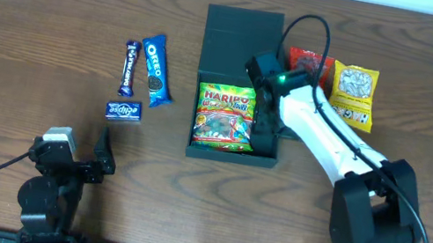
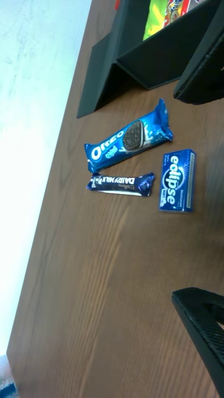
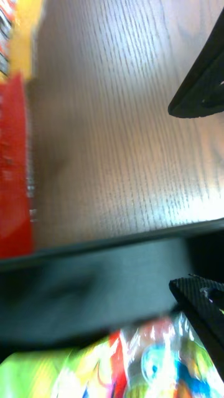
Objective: Pack container
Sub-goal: 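Raise right gripper out of the box and move right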
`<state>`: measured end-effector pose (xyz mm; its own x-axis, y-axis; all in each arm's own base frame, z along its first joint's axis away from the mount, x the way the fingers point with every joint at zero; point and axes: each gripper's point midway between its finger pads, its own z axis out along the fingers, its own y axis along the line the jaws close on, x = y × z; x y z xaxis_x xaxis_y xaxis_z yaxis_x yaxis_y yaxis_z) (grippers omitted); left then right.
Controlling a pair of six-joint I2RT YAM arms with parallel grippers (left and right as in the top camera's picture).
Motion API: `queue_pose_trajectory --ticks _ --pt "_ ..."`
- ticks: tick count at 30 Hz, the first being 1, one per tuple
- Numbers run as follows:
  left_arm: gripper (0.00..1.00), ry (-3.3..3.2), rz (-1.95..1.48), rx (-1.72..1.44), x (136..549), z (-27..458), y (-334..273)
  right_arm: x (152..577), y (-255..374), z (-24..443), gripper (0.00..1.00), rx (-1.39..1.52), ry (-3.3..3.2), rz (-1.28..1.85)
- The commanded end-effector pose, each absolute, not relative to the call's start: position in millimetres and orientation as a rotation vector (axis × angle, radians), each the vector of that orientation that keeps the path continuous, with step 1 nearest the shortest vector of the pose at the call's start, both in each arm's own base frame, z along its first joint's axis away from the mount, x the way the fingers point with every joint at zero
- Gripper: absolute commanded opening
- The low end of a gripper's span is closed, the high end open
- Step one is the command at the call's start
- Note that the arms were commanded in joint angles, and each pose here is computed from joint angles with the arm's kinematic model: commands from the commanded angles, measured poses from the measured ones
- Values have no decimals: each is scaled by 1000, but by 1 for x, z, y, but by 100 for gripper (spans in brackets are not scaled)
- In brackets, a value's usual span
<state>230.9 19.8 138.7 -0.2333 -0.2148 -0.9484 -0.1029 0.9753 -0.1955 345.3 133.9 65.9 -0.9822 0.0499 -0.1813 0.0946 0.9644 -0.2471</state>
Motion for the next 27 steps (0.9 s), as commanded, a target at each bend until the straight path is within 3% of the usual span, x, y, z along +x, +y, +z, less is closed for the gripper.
queue_pose_trajectory --ticks 1,5,14,19,27 --pt "95 1835 -99 -239 231 127 20 367 143 125 91 125 2817 -282" --pt "95 1835 -98 -239 231 127 20 368 156 188 99 39 2753 -112" --pt "95 1835 -98 -239 231 127 20 321 169 284 99 -20 2627 276" --pt "95 1835 -98 -239 231 127 20 297 165 306 99 -132 2594 334" --pt "95 1835 -99 -239 231 127 20 261 157 295 99 -274 2716 324"
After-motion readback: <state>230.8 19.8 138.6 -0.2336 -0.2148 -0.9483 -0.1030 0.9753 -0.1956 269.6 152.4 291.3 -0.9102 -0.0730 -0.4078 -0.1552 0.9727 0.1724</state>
